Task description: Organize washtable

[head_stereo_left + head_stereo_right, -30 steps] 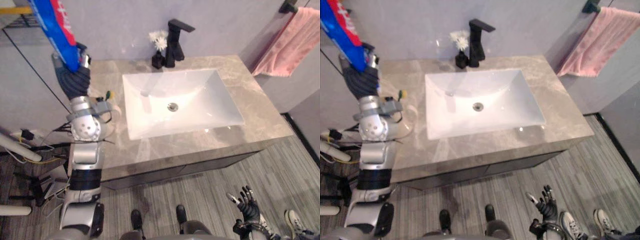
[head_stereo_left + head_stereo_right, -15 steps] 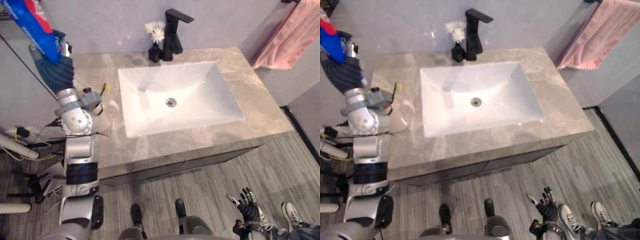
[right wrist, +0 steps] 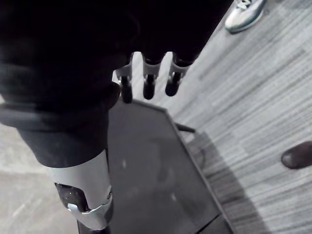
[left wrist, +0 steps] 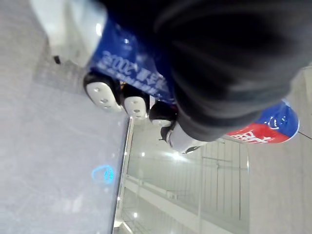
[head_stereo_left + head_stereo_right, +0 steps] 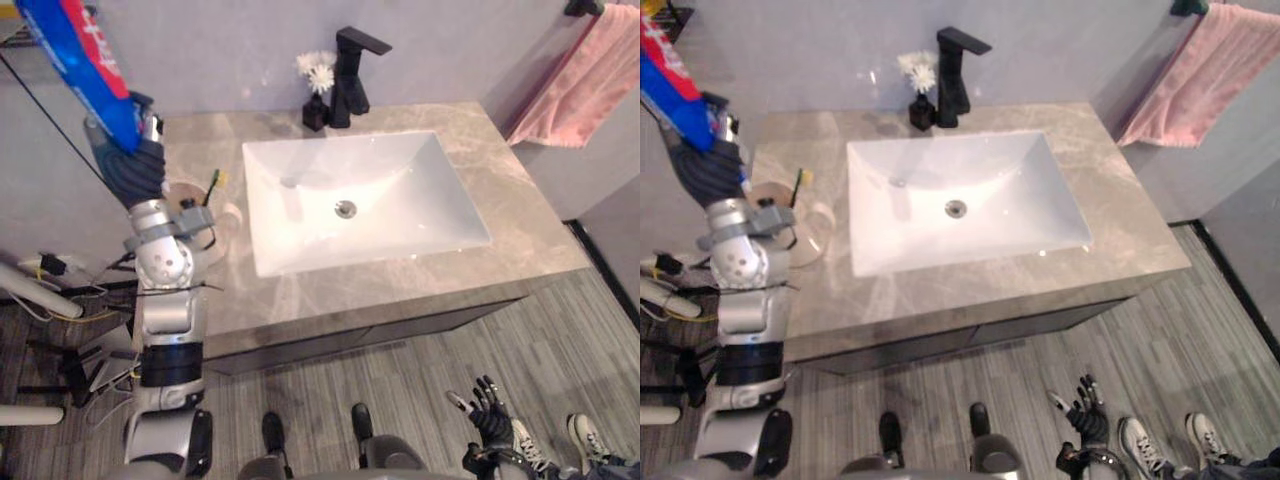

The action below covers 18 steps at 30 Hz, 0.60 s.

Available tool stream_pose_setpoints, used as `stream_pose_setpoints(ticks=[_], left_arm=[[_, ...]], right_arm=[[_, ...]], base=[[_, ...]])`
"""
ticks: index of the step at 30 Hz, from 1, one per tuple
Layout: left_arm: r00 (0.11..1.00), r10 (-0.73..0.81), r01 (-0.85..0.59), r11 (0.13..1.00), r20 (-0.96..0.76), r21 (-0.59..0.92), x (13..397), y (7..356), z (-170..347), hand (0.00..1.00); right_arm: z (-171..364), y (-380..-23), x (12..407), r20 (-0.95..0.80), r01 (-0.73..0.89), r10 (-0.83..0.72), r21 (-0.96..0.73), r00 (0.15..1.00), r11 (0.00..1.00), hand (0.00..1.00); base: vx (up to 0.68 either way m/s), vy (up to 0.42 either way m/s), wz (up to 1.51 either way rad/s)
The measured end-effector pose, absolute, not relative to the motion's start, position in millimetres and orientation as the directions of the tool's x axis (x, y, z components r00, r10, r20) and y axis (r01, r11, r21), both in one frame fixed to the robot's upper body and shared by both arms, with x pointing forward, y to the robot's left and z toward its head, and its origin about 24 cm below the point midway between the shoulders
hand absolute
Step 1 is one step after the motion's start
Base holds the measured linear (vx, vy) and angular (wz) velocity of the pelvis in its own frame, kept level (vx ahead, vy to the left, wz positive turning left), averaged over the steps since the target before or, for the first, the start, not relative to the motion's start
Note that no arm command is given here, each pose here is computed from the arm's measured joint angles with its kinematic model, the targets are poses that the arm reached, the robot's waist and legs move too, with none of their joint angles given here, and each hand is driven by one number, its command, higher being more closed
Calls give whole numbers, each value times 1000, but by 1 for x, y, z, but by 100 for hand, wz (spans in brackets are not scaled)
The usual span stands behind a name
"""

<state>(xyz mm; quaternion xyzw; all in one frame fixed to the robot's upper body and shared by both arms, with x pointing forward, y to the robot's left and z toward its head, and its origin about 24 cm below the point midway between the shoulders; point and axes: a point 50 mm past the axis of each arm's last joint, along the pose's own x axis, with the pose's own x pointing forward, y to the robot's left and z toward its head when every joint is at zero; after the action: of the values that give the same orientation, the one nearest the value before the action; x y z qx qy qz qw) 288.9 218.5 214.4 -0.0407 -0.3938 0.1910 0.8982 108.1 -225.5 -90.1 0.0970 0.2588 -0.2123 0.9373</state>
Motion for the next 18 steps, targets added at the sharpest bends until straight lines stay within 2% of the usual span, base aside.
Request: stream_pose_setpoints(ticks=[18], left_arm=[[664, 335, -271, 941, 668, -203, 279, 214, 197, 100]], right_arm=[[-95, -222, 105, -550, 432, -323, 78, 770, 898, 0]], base=[[-4, -1, 2]])
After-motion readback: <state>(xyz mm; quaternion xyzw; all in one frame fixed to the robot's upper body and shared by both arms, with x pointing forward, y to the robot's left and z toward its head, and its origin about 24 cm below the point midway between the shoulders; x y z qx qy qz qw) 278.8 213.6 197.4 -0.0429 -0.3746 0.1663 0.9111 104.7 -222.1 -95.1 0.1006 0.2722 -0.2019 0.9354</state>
